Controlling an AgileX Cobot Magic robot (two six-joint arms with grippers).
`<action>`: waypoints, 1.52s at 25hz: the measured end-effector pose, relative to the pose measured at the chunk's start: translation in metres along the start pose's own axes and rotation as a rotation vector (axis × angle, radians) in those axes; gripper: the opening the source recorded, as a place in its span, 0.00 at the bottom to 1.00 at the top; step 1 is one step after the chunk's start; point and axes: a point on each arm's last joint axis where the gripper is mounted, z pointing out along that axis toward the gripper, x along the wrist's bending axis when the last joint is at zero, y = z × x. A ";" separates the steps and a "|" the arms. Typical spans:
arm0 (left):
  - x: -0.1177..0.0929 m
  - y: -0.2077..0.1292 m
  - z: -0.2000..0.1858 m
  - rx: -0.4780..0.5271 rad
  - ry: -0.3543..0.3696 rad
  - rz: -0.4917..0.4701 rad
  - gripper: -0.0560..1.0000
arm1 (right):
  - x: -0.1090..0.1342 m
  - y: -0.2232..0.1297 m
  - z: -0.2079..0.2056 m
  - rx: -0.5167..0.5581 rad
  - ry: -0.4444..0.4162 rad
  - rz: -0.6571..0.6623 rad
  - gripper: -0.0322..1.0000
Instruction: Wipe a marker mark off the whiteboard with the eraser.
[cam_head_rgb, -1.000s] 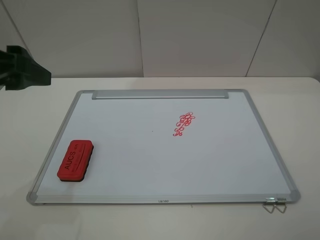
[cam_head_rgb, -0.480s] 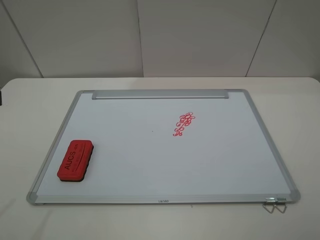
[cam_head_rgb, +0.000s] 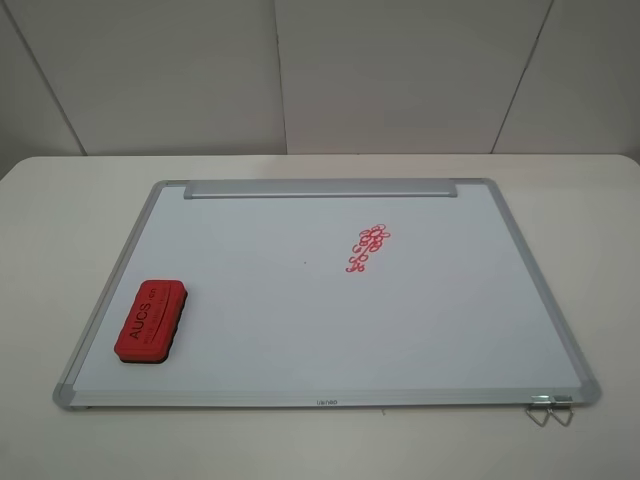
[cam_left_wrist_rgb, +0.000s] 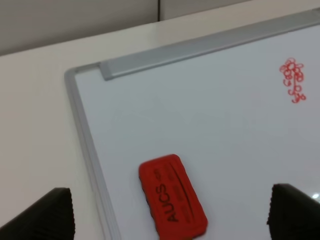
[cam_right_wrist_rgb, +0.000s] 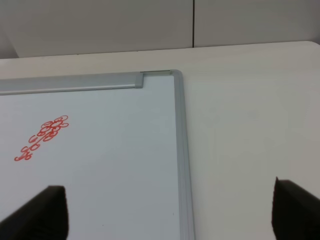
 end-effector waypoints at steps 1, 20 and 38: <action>-0.001 -0.002 -0.002 0.008 -0.016 0.001 0.78 | 0.000 0.000 0.000 0.000 0.000 0.000 0.73; -0.006 -0.024 -0.021 0.148 -0.079 0.019 0.78 | 0.000 0.000 0.000 0.000 0.000 0.000 0.73; -0.005 -0.040 -0.050 -0.065 -0.075 0.001 0.78 | 0.000 0.000 0.000 0.000 0.000 0.000 0.73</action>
